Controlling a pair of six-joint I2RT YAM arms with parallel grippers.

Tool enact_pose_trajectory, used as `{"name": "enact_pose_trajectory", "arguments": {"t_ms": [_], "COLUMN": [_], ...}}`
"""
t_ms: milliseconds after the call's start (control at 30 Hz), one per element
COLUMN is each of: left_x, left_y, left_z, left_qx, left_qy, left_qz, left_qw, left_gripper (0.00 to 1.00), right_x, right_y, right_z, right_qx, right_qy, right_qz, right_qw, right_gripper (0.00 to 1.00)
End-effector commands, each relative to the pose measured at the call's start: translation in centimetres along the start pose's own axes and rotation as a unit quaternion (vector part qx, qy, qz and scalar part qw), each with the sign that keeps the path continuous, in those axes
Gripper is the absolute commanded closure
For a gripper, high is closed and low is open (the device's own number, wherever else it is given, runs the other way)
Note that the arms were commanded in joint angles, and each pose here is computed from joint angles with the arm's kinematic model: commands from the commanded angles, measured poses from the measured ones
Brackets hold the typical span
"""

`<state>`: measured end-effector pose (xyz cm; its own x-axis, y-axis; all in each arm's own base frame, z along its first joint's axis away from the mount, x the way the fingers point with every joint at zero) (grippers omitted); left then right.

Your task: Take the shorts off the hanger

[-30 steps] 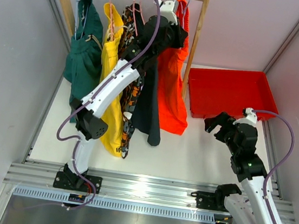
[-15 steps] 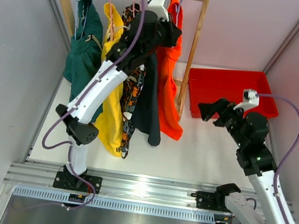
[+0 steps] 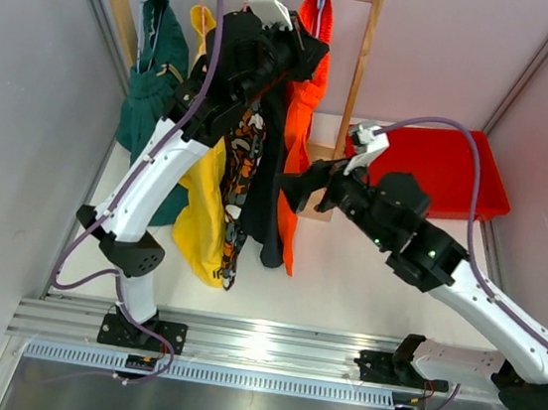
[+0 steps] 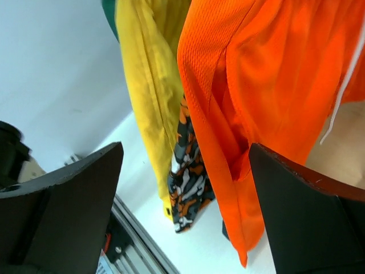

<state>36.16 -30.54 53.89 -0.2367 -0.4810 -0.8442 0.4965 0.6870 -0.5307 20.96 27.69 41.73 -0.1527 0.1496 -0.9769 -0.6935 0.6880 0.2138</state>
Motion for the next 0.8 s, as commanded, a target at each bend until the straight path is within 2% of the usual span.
{"name": "enact_pose_trajectory", "arguments": {"t_ms": [0, 233, 333, 367, 433, 467, 533, 567, 633, 667, 767], "left_x": [-4.6, -4.8, -4.9, -4.6, -4.7, -4.8, -4.8, -5.0, -5.2, -5.2, -5.6], "left_y": [-3.2, -3.8, -3.8, -3.6, -3.6, -3.7, -3.6, -3.7, -3.8, -3.8, -3.7], "left_z": [-3.5, -6.0, -7.2, -7.3, -8.1, -8.3, -8.4, -8.6, -8.6, -8.5, -8.4], "left_qx": [0.050, 0.065, 0.067, 0.066, 0.070, 0.072, 0.071, 0.071, 0.072, 0.072, 0.067], "left_qy": [-0.059, -0.055, -0.054, -0.051, -0.053, -0.055, -0.056, -0.059, -0.061, -0.061, -0.067], "left_qz": [-0.015, -0.030, -0.035, -0.035, -0.040, -0.040, -0.040, -0.039, -0.039, -0.039, -0.031], "left_qw": [0.997, 0.996, 0.996, 0.996, 0.995, 0.995, 0.995, 0.995, 0.995, 0.995, 0.995], "left_gripper": [1.00, 1.00, 1.00, 1.00, 1.00, 1.00, 1.00, 1.00, 1.00, 1.00, 1.00], "right_x": [-1.5, 0.1, 0.7, 1.1, 1.4, 1.6, 1.9, 2.2, 2.9, 3.2, 4.2], "right_y": [-0.2, 0.0, 0.1, 0.1, 0.3, 0.6, 1.0, 1.6, 2.2, 2.3, 3.7], "right_z": [0.8, 2.8, 3.3, 3.4, 3.6, 3.6, 3.6, 3.5, 3.2, 3.0, 1.7], "right_qx": [0.039, 0.066, 0.078, 0.080, 0.083, 0.079, 0.079, 0.073, 0.071, 0.076, 0.078], "right_qy": [-0.039, -0.039, -0.039, -0.037, -0.037, -0.035, -0.033, -0.028, -0.021, -0.019, -0.012], "right_qz": [-0.012, -0.019, -0.027, -0.029, -0.030, -0.029, -0.025, -0.022, -0.021, -0.021, -0.018], "right_qw": [0.998, 0.997, 0.996, 0.996, 0.995, 0.996, 0.996, 0.997, 0.997, 0.997, 0.997], "right_gripper": [0.01, 0.02, 0.11, 0.21, 0.34, 0.49, 0.59, 0.69, 0.79, 0.97, 1.00]}}
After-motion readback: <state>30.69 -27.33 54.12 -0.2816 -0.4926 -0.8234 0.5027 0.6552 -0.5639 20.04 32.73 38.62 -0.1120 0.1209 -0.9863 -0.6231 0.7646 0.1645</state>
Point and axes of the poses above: each gripper's point midway between its finger pads, its own z axis out along the fingers, its own y axis along the line the jaws close on, x = y × z, the point moved 3 cm from there along -z, back along the fingers, and after that the axes turned 8 degrees about -z, right-handed, at the moved point
